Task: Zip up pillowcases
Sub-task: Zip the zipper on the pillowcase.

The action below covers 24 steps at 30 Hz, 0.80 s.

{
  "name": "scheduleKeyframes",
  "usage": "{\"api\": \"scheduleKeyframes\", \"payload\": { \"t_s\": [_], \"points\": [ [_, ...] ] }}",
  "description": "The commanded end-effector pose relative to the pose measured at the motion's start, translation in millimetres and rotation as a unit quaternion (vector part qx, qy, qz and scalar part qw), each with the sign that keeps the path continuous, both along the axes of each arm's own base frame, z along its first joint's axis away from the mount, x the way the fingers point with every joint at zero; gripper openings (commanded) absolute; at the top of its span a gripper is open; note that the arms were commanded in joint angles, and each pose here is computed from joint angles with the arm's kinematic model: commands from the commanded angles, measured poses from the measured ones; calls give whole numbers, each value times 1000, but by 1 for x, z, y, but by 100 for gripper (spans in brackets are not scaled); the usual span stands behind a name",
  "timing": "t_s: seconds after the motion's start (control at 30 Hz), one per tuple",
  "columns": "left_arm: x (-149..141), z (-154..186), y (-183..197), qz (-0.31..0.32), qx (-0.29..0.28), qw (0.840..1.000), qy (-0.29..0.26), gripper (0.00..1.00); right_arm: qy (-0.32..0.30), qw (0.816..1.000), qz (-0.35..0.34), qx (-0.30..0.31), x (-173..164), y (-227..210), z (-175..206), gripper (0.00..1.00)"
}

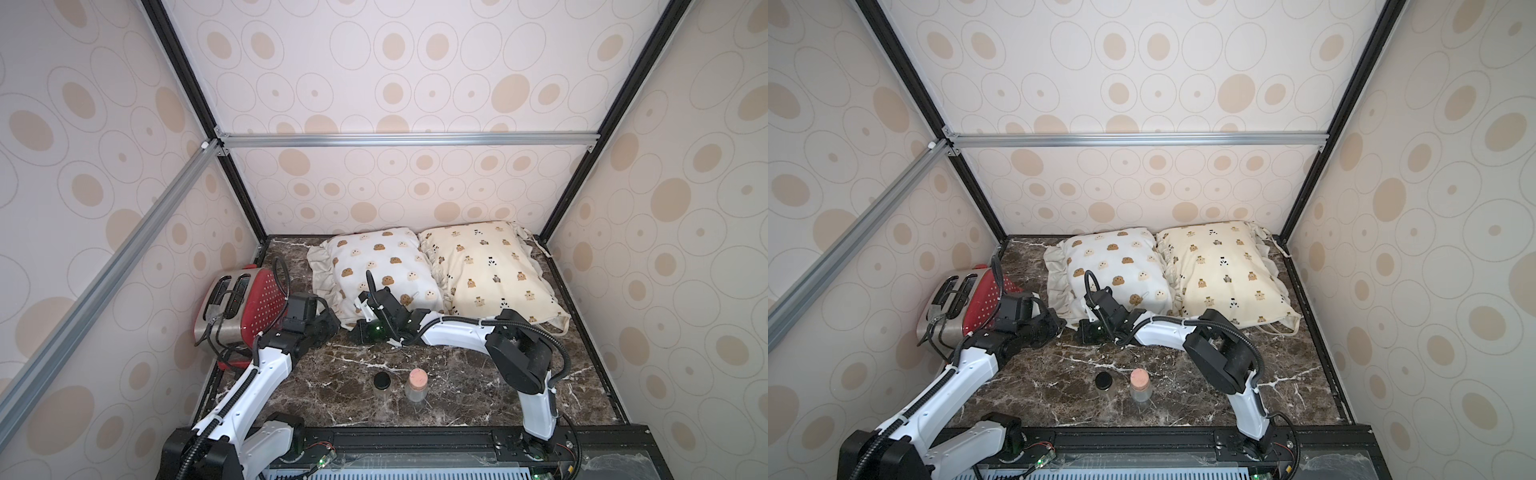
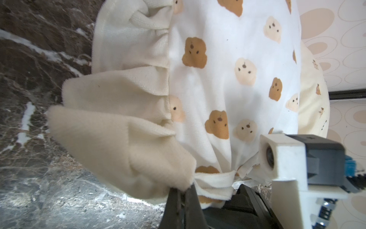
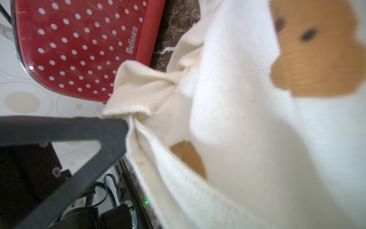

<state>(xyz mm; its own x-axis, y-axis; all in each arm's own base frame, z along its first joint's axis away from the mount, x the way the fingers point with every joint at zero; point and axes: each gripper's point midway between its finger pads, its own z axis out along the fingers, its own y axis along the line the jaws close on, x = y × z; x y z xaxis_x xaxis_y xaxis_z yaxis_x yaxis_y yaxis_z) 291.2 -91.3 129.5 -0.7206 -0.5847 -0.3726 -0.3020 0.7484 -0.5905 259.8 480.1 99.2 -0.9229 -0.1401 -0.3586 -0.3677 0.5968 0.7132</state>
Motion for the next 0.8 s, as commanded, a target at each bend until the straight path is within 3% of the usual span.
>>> {"api": "scheduleKeyframes", "payload": {
  "t_s": [0.0,0.6,0.77],
  "points": [
    [17,17,8,15,14,999,-36,0,22,1000,-8,-21,-6,-11,-3,11],
    [17,28,-4,-23,5,999,-47,0,7,1000,6,26,0,6,14,34],
    [16,28,-5,-28,4,999,-47,0,5,1000,4,27,3,9,14,35]
  ]
}}
